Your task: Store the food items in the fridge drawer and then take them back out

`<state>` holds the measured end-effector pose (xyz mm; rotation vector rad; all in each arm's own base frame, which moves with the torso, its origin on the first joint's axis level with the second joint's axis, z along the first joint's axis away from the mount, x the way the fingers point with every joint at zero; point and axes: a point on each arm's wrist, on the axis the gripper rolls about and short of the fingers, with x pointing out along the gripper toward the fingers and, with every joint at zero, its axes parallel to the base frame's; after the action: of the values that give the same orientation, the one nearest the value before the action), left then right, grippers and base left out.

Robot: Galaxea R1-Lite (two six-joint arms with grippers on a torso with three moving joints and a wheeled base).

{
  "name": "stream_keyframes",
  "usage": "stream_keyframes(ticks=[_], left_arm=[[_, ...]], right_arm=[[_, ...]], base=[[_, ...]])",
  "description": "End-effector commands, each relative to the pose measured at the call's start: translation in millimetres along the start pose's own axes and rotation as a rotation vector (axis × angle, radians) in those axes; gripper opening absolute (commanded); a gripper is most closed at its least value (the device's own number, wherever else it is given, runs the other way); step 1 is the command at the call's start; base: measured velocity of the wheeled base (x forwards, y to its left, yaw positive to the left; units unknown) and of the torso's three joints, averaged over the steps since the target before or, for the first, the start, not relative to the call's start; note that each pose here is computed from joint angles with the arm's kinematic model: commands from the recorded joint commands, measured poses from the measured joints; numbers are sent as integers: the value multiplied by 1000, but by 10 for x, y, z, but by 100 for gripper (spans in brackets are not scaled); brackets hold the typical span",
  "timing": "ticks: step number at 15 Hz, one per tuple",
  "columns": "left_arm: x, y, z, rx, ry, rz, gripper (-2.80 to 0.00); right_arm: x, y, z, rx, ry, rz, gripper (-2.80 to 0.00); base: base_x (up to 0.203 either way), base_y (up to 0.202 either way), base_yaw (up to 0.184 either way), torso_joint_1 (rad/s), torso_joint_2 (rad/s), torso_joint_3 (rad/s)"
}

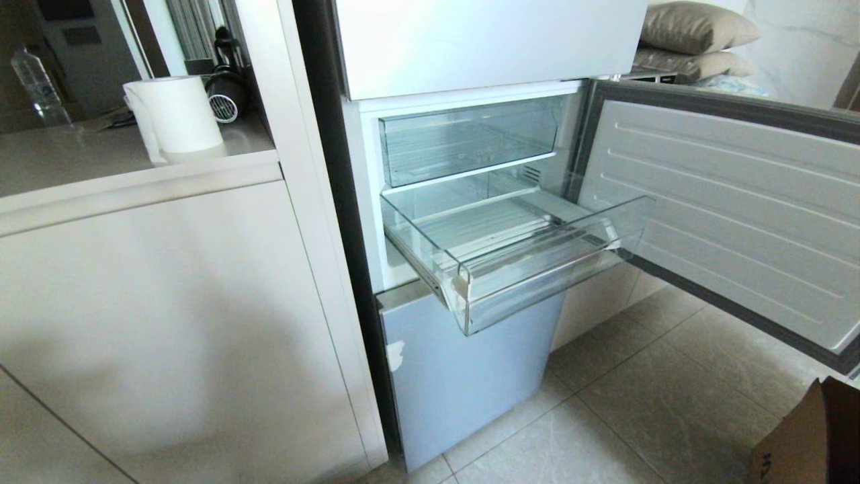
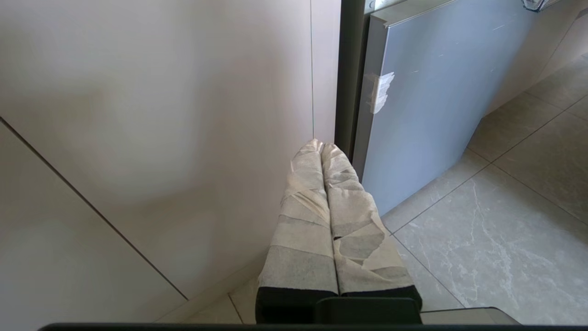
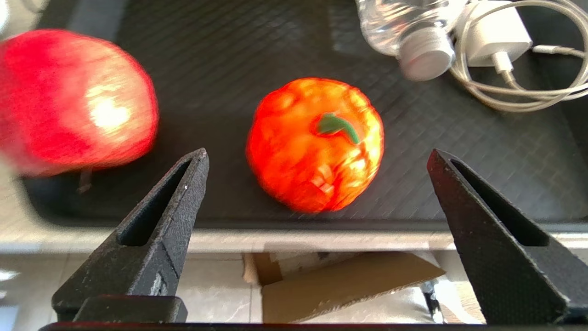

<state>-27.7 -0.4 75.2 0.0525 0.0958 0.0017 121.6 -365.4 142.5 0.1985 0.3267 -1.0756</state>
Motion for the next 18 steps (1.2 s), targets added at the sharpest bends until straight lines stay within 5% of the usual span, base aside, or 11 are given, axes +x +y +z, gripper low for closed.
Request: stream_keyframes(ticks=[1, 18], left_arm=[[0, 0, 3, 0, 1, 0, -280], [1, 0, 0, 0, 2, 0, -280]], right_arm=[[114, -85, -33, 6, 5, -14, 0], [511, -16, -203, 34, -28, 81, 0]], base=[[0, 0, 0, 0, 0, 0], [0, 0, 0, 0, 0, 0]])
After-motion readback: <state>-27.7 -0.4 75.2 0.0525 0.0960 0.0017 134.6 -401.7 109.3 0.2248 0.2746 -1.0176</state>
